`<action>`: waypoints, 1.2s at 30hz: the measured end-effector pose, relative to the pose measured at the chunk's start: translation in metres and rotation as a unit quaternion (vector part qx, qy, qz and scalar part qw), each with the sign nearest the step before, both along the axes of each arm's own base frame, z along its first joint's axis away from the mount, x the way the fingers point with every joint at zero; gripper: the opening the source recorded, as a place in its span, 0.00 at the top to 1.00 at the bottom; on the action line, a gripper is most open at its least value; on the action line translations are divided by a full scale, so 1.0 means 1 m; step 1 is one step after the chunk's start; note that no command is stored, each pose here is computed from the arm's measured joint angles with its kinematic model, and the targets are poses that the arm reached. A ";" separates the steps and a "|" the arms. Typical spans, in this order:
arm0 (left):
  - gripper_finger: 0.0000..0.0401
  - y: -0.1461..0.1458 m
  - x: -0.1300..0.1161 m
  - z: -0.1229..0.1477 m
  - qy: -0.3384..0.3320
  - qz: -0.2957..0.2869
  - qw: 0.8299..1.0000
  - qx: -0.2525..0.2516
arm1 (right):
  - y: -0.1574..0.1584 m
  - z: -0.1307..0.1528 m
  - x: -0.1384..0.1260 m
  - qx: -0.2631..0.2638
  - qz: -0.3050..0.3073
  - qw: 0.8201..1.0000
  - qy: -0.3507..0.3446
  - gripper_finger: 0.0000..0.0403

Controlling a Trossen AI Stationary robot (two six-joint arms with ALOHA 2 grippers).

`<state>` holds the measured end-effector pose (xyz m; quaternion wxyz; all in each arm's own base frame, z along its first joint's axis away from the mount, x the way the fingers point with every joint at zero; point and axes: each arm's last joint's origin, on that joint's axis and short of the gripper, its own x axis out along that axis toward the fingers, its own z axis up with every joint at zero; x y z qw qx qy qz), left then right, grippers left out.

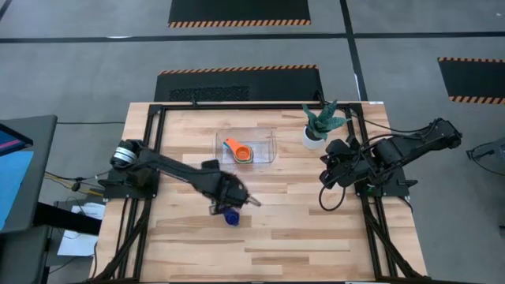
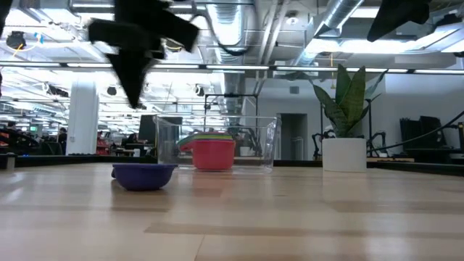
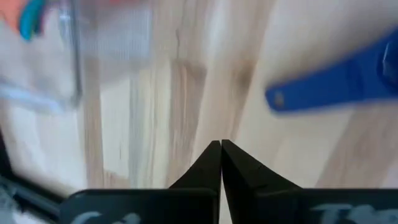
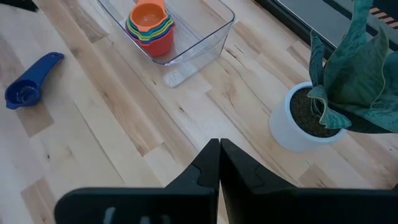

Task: Nest measuring cups in basket
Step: Stack the blue measuring cup on top of the orange measuring cup in the transparent bin

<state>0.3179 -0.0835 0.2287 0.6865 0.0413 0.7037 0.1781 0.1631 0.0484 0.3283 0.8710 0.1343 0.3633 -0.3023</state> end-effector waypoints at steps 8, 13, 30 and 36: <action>1.00 -0.045 -0.045 -0.030 0.045 -0.026 0.998 -0.038 | 0.002 0.000 0.004 0.004 -0.001 1.000 -0.008 0.92; 1.00 -0.066 -0.054 -0.050 0.009 -0.008 0.997 -0.071 | 0.005 -0.007 0.012 -0.004 -0.001 1.000 0.010 0.92; 1.00 -0.063 -0.044 -0.057 -0.041 0.016 0.995 -0.089 | 0.015 -0.022 0.026 -0.018 -0.004 0.998 0.056 0.92; 1.00 -0.064 -0.052 -0.069 -0.030 0.013 0.996 -0.088 | 0.011 -0.013 0.008 -0.014 -0.004 0.999 0.047 0.92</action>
